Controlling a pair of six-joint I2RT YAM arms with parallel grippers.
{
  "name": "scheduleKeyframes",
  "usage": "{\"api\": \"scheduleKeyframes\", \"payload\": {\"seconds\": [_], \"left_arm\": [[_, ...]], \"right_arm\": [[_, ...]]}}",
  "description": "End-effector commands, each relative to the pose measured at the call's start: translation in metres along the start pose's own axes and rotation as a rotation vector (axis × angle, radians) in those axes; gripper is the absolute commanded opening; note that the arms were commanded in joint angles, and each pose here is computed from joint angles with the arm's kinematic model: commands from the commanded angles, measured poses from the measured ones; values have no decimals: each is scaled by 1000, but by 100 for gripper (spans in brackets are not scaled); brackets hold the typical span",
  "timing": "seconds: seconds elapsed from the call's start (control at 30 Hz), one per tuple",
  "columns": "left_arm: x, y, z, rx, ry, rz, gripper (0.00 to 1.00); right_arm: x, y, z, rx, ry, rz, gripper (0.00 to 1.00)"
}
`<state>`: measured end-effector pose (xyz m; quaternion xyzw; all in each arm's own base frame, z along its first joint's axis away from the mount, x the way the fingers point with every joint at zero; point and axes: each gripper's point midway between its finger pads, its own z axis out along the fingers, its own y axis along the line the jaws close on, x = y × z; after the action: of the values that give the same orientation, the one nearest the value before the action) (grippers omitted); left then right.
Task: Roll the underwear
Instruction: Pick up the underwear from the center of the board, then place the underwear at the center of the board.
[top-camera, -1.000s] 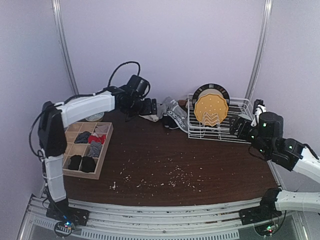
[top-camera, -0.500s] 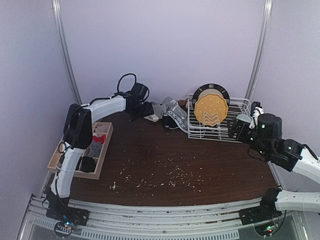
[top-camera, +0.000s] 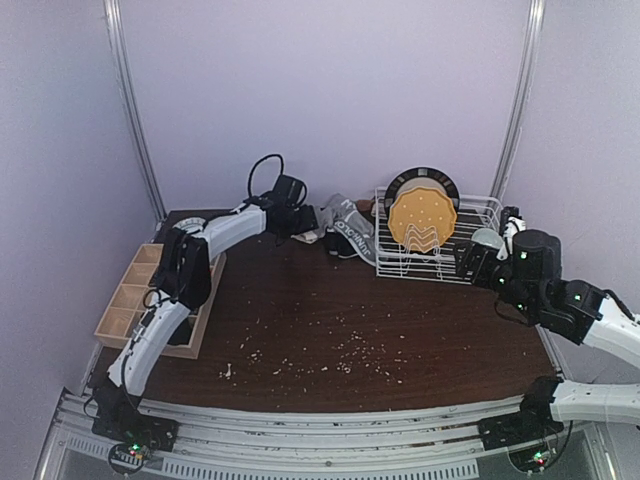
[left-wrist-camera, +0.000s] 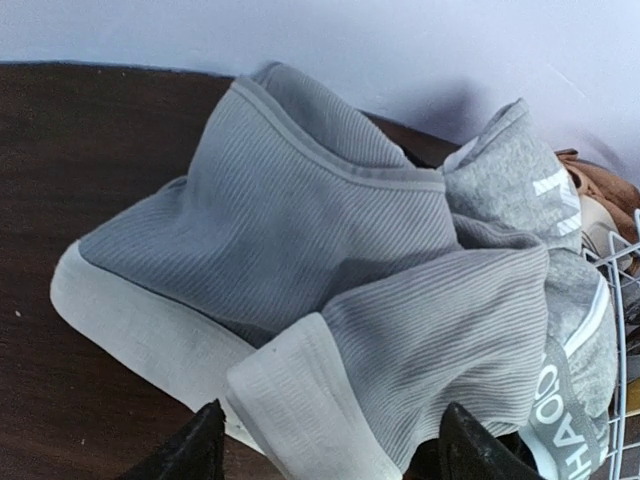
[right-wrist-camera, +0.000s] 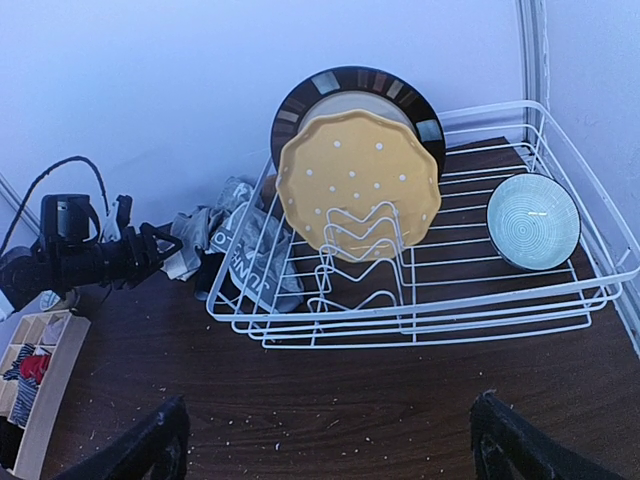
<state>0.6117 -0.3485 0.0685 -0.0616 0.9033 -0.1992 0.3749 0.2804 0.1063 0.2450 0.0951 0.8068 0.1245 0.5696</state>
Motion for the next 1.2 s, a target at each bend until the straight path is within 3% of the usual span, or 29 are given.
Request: {"api": "scheduleKeyframes", "payload": {"seconds": [0.0,0.03,0.13,0.17,0.2,0.23,0.37,0.47,0.57,0.63,0.87,0.9,0.97,1.03,1.1,1.17], "left_arm": [[3,-6,12,68,7,-43,69],[7,-4,14,70,19,-50,65],[5,-5,15,90,19,-49,41],[2,-8,14,103,10,-40,29],[-6,-13,9,116,-6,-34,9],[-15,-16,2,123,-25,-25,0],[-63,-38,-59,167,-168,31,0],[-96,-59,-137,209,-276,72,0],[-100,-84,-226,241,-346,140,0],[-81,-103,-284,278,-347,181,0],[90,-109,-335,284,-30,342,0],[111,-105,-338,275,0,375,3],[145,-95,-344,252,55,417,37],[164,-79,-346,226,90,423,61],[174,-60,-351,204,104,413,77],[176,-43,-362,190,87,406,85]], "right_arm": [[0,-1,1,14,3,-18,94],[-2,0,1,13,1,-19,94],[-5,0,-1,13,-7,-21,94],[-6,0,-2,11,-11,-20,94],[-8,0,-3,12,-15,-20,94],[-11,0,-5,12,-19,-18,94],[-18,-5,-14,11,-47,-7,94],[-20,-6,-19,-1,-59,4,93],[-20,-5,-20,-11,-65,10,93],[-19,-2,-19,-23,-54,10,93],[14,31,-12,-173,128,21,90],[21,36,-12,-195,159,23,90],[34,40,-13,-212,208,22,90],[46,41,-15,-214,252,11,90],[57,42,-19,-218,291,-11,91],[68,45,-23,-225,326,-37,91]]}}
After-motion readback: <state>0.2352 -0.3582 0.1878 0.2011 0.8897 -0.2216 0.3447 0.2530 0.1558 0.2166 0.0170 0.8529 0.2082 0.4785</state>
